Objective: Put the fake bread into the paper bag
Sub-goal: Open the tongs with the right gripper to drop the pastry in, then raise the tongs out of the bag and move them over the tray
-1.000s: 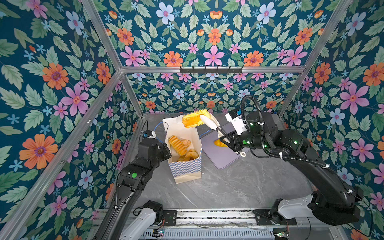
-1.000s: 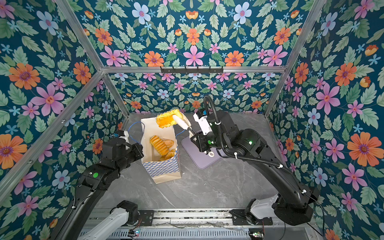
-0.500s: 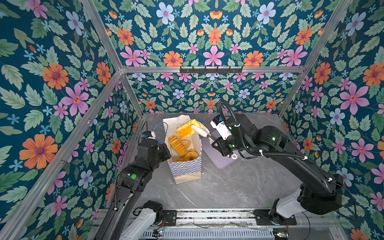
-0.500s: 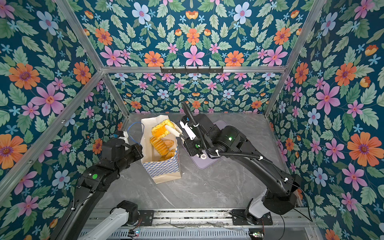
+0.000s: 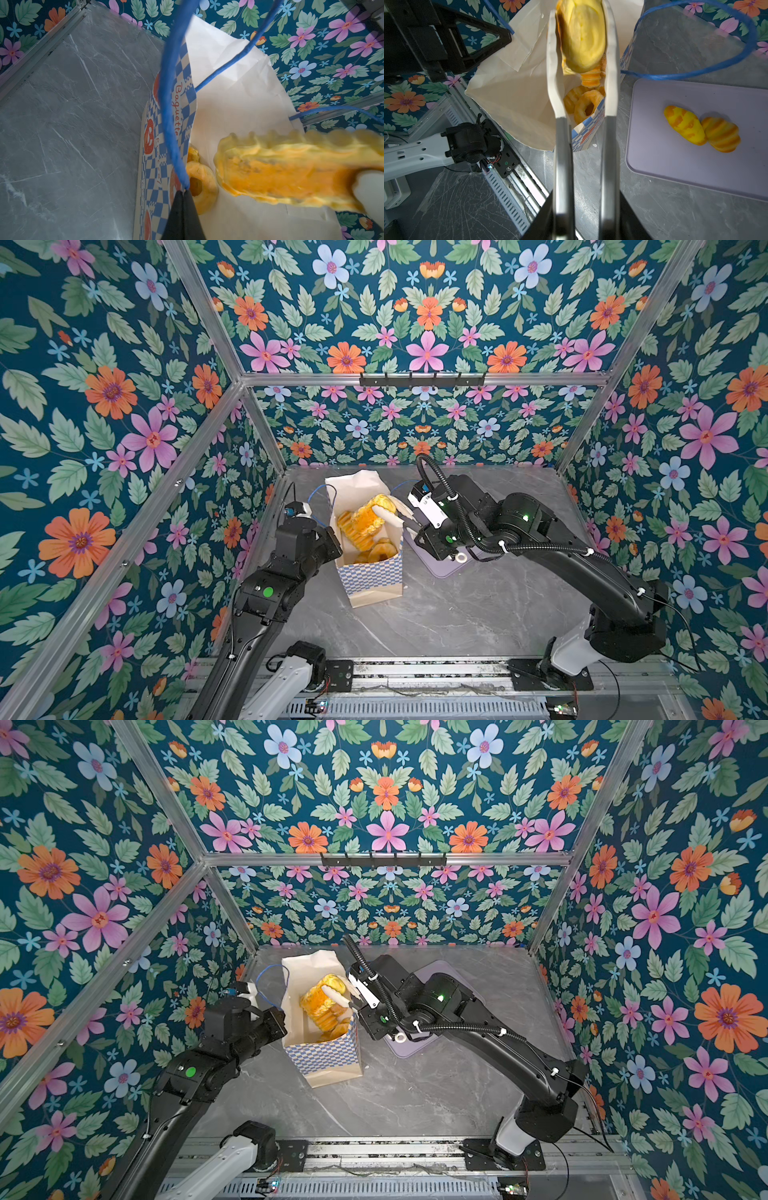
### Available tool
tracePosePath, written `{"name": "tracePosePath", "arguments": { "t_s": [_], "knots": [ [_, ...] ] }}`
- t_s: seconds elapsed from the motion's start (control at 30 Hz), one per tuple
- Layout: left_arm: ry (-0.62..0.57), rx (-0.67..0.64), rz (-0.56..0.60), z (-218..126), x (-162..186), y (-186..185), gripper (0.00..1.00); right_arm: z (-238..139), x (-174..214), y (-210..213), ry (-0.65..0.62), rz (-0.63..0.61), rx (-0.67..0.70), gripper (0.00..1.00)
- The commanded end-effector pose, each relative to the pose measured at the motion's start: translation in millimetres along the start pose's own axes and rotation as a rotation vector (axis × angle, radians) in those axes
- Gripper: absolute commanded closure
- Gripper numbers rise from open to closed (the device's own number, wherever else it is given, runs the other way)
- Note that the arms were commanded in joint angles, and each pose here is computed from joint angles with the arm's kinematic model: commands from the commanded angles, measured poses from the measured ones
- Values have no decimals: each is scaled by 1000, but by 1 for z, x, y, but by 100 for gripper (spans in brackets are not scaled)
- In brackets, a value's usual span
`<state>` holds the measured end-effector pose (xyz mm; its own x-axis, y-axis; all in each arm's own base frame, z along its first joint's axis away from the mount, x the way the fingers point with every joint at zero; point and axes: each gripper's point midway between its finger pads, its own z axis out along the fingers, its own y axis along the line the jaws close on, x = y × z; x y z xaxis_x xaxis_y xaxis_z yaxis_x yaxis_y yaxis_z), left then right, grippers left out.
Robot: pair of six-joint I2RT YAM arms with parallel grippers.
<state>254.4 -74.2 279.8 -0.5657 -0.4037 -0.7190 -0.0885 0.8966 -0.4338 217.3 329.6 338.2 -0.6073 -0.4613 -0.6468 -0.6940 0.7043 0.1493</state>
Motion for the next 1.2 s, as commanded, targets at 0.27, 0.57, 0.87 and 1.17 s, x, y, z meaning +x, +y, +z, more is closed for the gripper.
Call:
{"name": "tracePosePath", "arguments": {
  "t_s": [0.27, 0.57, 0.87, 1.17],
  "knots": [
    [-22, 4, 2, -1, -5, -2, 97, -4, -9, 2, -43, -13, -4, 56],
    [-23, 3, 2, -1, -5, -1, 97, -21, -24, 6, -129, -8, -31, 56],
    [-25, 2, 2, -3, -5, 0, 97, -49, -42, -4, -277, 10, 5, 58],
    [-21, 5, 0, -2, -4, -1, 97, -77, -46, -48, -385, 138, 77, 58]
  ]
}}
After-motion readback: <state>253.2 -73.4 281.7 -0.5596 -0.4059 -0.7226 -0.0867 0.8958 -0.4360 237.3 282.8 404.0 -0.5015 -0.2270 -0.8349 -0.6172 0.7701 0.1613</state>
